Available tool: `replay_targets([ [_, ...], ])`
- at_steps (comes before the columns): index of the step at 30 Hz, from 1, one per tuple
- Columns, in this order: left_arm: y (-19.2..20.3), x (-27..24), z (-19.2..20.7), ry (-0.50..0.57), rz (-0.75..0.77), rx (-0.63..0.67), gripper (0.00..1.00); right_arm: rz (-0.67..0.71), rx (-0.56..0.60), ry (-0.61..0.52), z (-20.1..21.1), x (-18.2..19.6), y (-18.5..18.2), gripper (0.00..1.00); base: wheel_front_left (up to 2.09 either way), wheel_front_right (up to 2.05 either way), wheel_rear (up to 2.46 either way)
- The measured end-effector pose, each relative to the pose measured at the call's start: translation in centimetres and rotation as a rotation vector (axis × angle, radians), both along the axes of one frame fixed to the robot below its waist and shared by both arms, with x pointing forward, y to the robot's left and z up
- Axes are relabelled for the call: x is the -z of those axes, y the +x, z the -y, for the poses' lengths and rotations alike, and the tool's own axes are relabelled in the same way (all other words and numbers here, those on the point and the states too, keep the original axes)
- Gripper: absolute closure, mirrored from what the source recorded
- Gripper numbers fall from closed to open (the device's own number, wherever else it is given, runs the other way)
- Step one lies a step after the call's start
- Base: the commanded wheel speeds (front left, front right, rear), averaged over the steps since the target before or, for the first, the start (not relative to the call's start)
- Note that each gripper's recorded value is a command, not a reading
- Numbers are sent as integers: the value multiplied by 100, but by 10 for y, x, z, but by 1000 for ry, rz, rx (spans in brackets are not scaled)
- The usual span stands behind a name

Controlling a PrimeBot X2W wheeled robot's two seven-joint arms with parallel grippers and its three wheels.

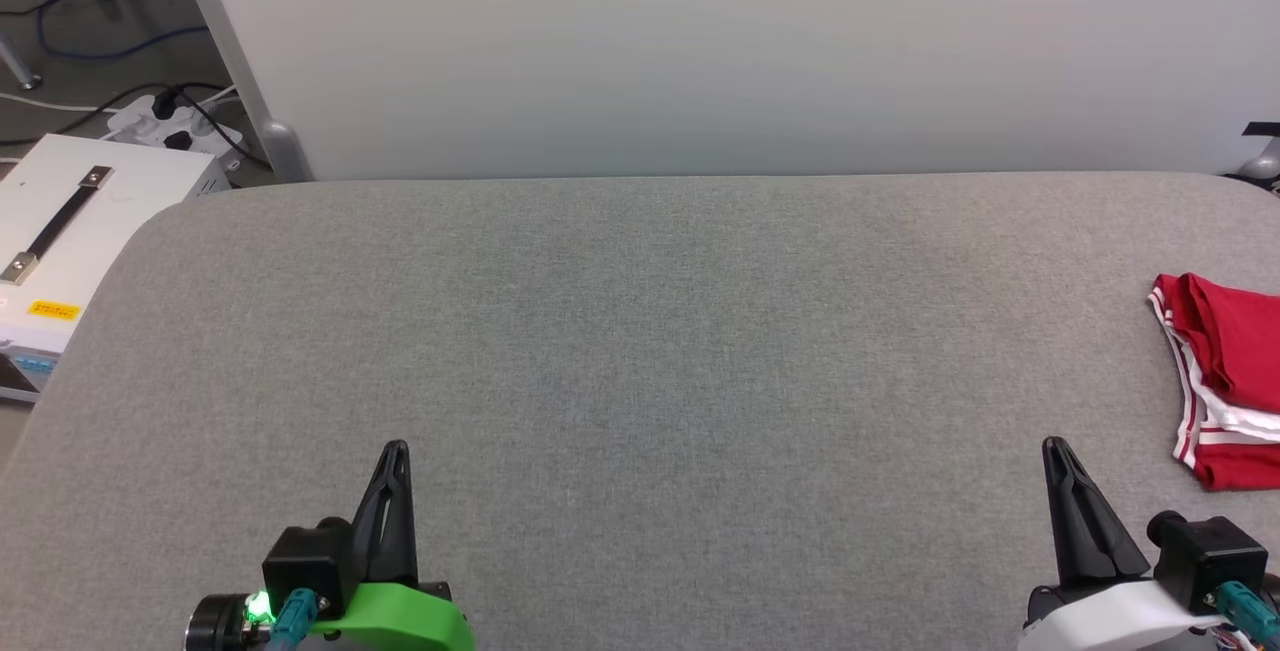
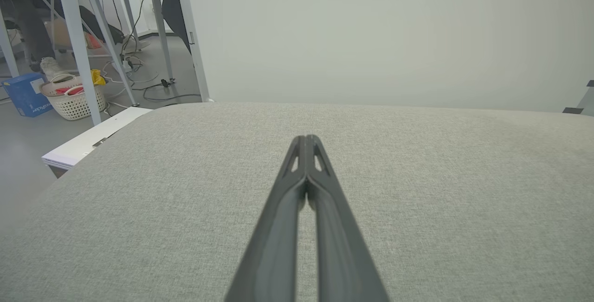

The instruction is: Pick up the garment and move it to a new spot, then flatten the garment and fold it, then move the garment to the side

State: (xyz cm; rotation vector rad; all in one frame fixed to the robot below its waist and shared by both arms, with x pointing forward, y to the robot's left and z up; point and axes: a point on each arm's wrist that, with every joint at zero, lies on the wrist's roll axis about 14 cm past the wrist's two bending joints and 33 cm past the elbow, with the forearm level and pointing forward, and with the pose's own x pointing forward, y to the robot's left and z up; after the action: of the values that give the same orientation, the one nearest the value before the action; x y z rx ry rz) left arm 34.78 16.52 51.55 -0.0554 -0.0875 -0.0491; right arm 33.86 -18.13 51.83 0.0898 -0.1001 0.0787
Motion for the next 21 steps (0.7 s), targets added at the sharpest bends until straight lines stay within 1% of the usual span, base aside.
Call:
replay_targets([
  [21, 3, 1, -2, 19, -25, -5, 100, -26, -11, -25, -4, 1, 6, 100, 0, 0, 0],
])
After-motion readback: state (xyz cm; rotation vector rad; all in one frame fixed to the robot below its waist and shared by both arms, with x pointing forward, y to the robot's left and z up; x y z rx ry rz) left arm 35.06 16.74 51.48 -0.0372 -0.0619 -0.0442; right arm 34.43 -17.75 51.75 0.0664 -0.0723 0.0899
